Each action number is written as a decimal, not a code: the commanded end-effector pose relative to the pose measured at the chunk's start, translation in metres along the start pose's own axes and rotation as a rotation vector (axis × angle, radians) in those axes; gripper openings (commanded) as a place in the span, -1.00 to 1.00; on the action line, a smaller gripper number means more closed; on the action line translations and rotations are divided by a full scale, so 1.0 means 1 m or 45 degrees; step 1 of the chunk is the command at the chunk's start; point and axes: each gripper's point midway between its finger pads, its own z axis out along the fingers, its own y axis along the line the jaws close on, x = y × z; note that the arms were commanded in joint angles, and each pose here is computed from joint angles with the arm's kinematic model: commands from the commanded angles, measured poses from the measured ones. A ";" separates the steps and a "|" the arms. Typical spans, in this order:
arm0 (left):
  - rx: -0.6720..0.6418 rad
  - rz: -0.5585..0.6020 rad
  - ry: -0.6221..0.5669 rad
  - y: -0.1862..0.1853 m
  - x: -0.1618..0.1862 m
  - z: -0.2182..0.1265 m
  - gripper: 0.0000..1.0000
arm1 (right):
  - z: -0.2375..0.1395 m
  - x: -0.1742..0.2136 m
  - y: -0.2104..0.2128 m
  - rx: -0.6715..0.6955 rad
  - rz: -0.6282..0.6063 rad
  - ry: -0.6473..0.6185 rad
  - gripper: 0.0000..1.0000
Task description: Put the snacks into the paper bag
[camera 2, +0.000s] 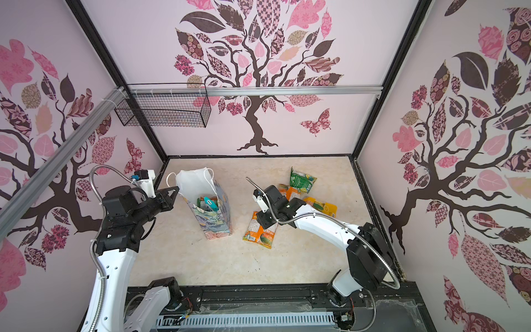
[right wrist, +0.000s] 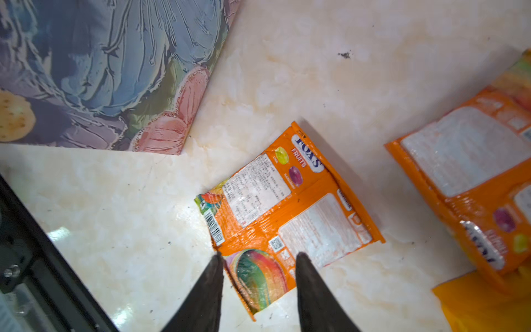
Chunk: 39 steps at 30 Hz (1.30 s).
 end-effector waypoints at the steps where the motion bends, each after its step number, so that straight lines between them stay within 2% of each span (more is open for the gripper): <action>1: 0.016 0.038 -0.028 -0.006 -0.007 -0.004 -1.00 | 0.023 -0.025 -0.009 0.040 -0.064 0.003 0.01; 12: 0.014 0.035 -0.026 -0.005 -0.006 -0.003 -1.00 | 0.087 -0.046 -0.038 -0.113 -0.059 0.216 0.13; 16: 0.016 0.032 -0.026 -0.005 -0.006 -0.003 -1.00 | 0.101 -0.039 -0.047 -0.185 -0.062 0.315 0.16; 21: 0.017 0.032 -0.021 -0.005 -0.006 -0.002 -1.00 | 0.119 -0.030 -0.055 -0.193 -0.055 0.384 0.20; 25: 0.014 0.033 -0.023 -0.005 -0.006 -0.003 -1.00 | 0.125 -0.023 -0.048 -0.258 -0.041 0.410 0.21; 33: 0.016 0.033 -0.023 -0.005 -0.006 -0.003 -1.00 | 0.133 0.000 -0.050 -0.267 -0.029 0.479 0.23; 39: 0.006 0.033 -0.026 -0.004 -0.006 -0.003 -1.00 | 0.136 0.003 -0.057 -0.206 -0.043 0.453 0.16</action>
